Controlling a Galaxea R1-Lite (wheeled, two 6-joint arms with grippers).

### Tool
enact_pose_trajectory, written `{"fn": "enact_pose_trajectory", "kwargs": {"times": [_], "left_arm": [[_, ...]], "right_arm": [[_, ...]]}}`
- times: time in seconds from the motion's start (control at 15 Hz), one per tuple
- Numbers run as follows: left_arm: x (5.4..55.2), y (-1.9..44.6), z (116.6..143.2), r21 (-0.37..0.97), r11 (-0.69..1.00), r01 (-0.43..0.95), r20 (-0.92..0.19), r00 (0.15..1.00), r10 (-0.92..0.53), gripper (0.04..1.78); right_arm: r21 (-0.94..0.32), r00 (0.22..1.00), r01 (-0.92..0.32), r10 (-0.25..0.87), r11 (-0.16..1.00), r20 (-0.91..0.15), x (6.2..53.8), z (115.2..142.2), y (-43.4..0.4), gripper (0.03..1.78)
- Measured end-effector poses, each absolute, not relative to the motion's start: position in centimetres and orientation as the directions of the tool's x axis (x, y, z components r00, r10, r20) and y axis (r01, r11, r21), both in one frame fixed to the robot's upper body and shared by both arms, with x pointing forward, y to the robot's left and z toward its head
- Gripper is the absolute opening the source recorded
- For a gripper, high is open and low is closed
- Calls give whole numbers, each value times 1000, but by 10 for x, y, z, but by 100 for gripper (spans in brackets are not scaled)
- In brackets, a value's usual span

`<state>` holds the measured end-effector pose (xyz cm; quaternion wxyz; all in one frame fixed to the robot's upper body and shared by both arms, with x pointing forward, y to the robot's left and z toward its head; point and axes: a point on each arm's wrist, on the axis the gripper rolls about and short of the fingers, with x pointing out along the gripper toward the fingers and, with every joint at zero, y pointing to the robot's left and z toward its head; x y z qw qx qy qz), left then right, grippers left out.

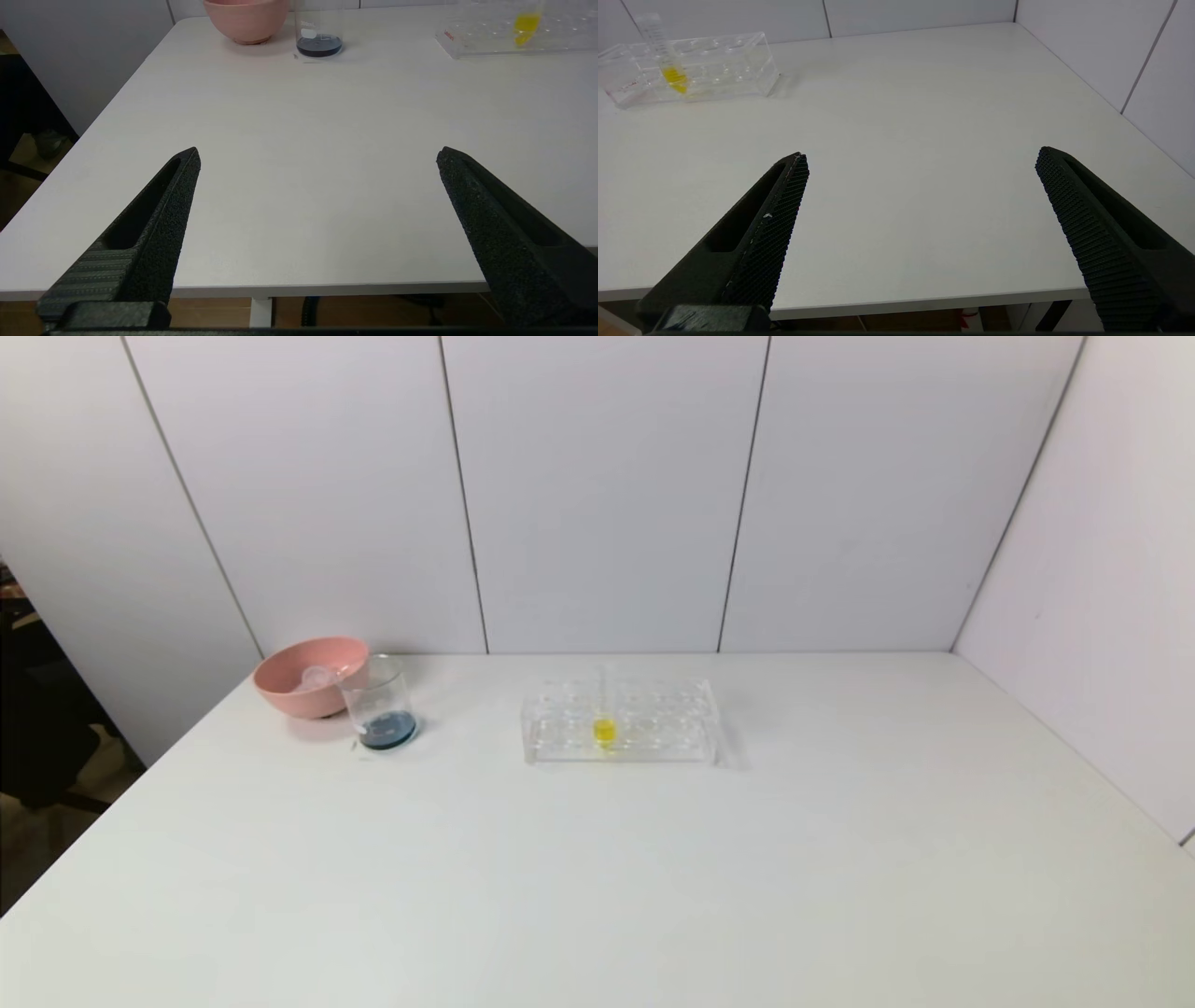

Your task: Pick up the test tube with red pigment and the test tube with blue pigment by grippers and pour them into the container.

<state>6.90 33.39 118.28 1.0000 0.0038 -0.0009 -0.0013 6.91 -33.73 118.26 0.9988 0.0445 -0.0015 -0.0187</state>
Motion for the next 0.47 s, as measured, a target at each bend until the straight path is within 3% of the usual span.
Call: {"fn": "enact_pose_trajectory", "kwargs": {"times": [0.47], "left_arm": [[69, 334, 1183, -82, 996, -20, 5, 1000, 20, 176]], "right_arm": [[92, 999, 38, -38, 995, 2, 69, 1183, -337, 177]]}}
